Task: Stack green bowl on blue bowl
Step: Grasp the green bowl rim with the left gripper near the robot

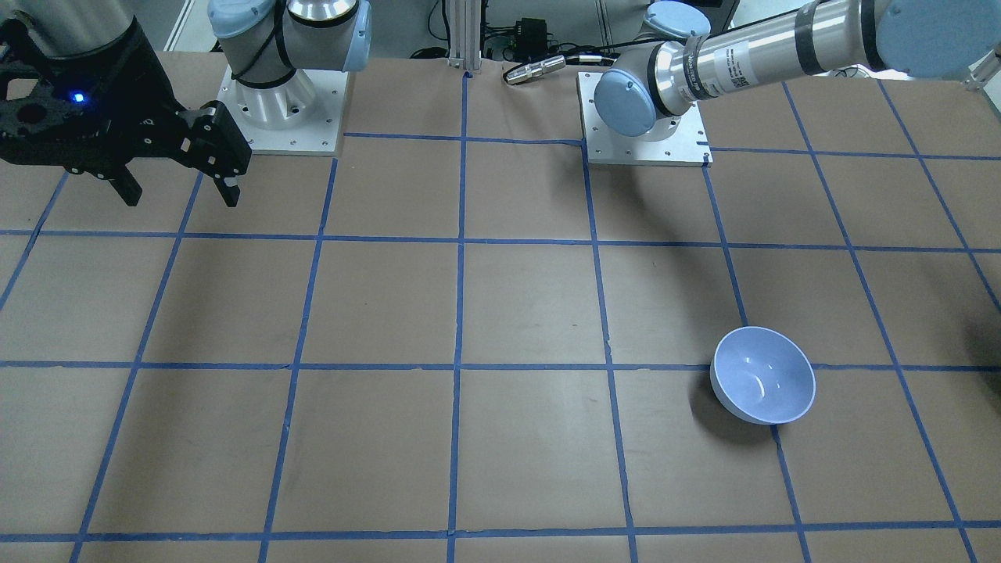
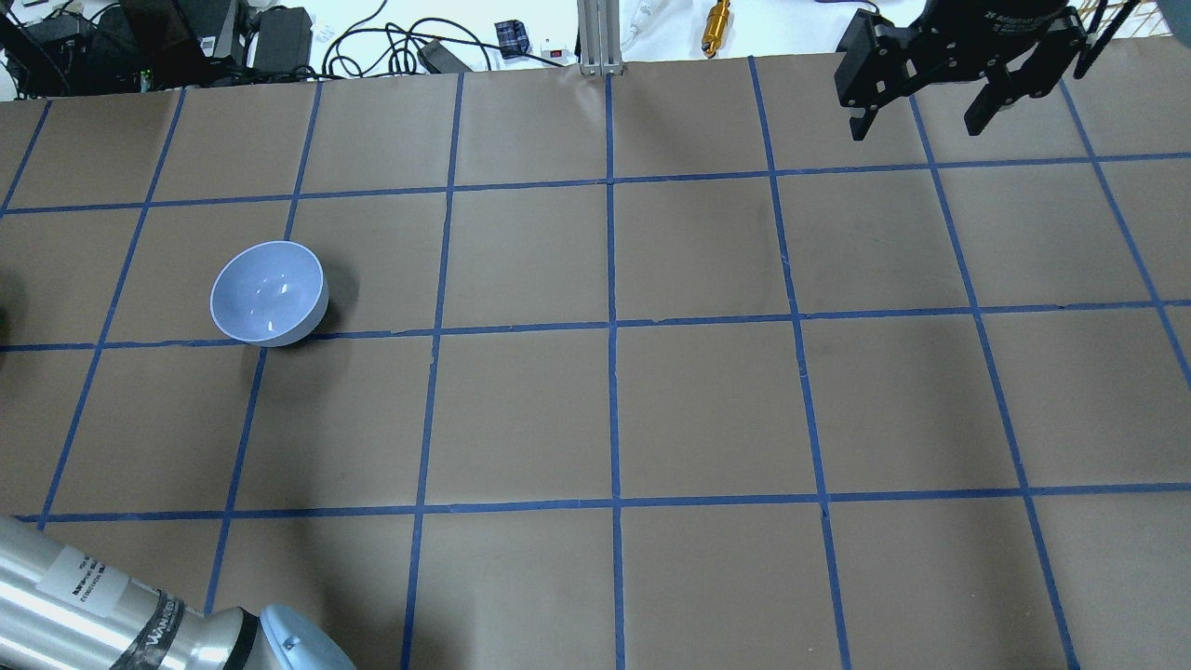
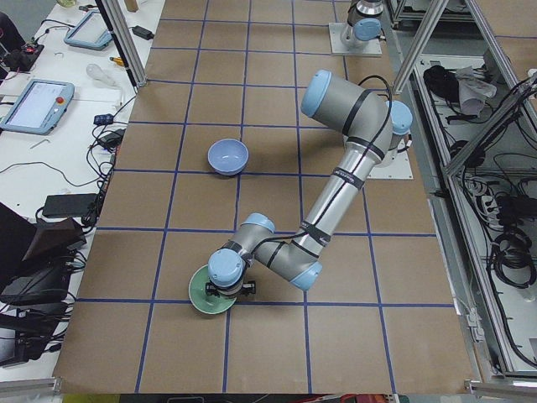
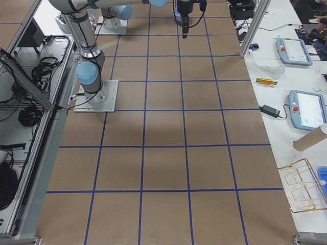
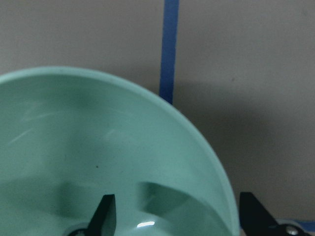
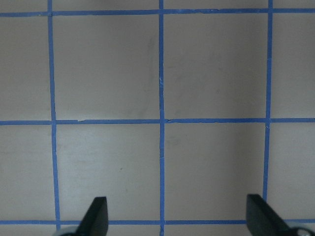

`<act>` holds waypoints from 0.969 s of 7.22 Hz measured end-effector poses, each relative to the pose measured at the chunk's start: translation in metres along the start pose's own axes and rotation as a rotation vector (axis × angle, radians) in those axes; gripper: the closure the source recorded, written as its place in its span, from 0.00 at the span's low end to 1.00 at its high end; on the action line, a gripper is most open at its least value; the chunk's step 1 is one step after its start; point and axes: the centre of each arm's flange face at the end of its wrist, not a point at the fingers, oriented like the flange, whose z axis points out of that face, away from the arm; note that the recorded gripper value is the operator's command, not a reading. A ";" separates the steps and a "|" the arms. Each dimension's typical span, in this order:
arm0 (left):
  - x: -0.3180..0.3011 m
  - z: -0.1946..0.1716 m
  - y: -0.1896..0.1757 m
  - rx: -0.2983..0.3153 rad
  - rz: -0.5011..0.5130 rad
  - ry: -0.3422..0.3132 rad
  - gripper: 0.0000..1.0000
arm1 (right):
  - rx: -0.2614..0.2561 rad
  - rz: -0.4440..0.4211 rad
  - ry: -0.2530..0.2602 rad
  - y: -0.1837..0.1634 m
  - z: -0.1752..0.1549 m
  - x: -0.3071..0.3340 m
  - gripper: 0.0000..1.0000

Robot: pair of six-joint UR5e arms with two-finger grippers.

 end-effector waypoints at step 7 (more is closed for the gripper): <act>0.004 -0.004 -0.005 0.004 0.022 0.002 1.00 | 0.000 0.001 -0.001 0.000 0.000 0.000 0.00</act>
